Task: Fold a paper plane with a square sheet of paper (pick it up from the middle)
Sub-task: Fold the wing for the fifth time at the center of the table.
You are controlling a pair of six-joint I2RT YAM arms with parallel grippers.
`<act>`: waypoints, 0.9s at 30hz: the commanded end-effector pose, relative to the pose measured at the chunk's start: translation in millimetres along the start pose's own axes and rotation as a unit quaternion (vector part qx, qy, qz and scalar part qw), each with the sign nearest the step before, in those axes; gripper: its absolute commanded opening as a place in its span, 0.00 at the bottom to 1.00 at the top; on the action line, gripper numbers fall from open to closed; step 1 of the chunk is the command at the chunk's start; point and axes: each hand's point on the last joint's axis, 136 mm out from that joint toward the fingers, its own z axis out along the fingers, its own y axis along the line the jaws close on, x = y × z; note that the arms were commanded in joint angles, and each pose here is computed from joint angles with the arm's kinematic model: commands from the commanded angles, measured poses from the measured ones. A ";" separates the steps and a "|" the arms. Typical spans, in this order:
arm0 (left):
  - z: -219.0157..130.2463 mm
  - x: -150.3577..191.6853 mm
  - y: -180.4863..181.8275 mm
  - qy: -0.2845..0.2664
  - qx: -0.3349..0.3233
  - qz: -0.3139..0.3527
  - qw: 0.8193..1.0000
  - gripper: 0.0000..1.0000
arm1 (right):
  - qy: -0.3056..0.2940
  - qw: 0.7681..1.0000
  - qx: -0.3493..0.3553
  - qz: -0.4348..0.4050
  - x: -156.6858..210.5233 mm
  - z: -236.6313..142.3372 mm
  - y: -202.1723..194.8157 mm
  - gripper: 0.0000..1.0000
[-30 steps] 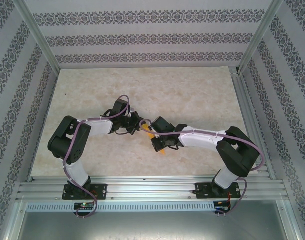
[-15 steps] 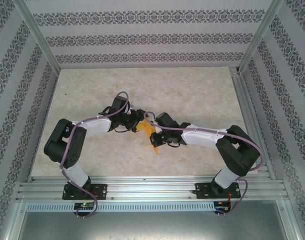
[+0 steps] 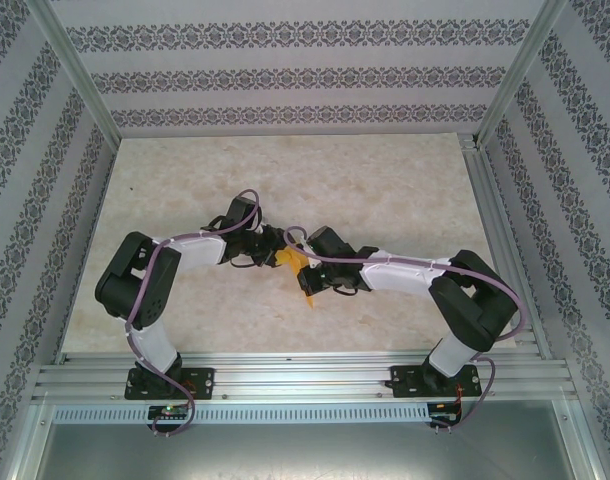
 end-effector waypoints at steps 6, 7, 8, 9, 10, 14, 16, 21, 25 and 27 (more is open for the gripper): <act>4.9 2.2 -6.3 0.008 0.004 0.005 1.000 0.17 | 0.001 0.999 0.029 -0.024 0.2 2.4 -1.3 0.08; 5.0 2.3 -6.3 0.009 0.003 0.005 1.000 0.17 | 0.002 0.999 0.033 -0.026 1.2 2.0 -1.7 0.10; 4.9 2.0 -7.5 0.008 0.004 0.006 1.000 0.15 | 0.003 0.999 0.038 -0.028 2.2 1.5 -1.9 0.11; 4.9 2.1 -8.8 0.008 0.005 0.007 1.000 0.14 | 0.003 0.999 0.044 -0.030 3.2 1.1 -2.6 0.12; 4.7 1.5 -8.5 0.007 0.004 0.006 1.000 0.14 | 0.004 0.998 0.048 -0.032 3.9 0.7 -2.8 0.13; 4.9 1.2 -10.1 0.008 0.005 0.006 1.000 0.08 | 0.006 0.997 0.064 -0.035 5.8 0.1 -5.0 0.15; 4.9 0.7 -8.9 0.006 0.003 0.005 1.000 0.07 | 0.005 0.996 0.076 -0.038 6.4 -1.0 -6.5 0.18; 5.8 0.1 -8.5 0.006 0.003 0.003 1.000 0.07 | 0.011 0.993 0.107 -0.048 9.4 -2.1 -11.1 0.22; 6.2 0.3 -8.8 0.007 0.003 0.003 1.000 0.06 | 0.015 0.993 0.105 -0.053 11.5 1.1 -8.7 0.19; 6.2 0.1 -8.1 0.006 0.003 0.002 1.000 0.06 | 0.015 0.993 0.103 -0.052 11.0 1.1 -7.8 0.14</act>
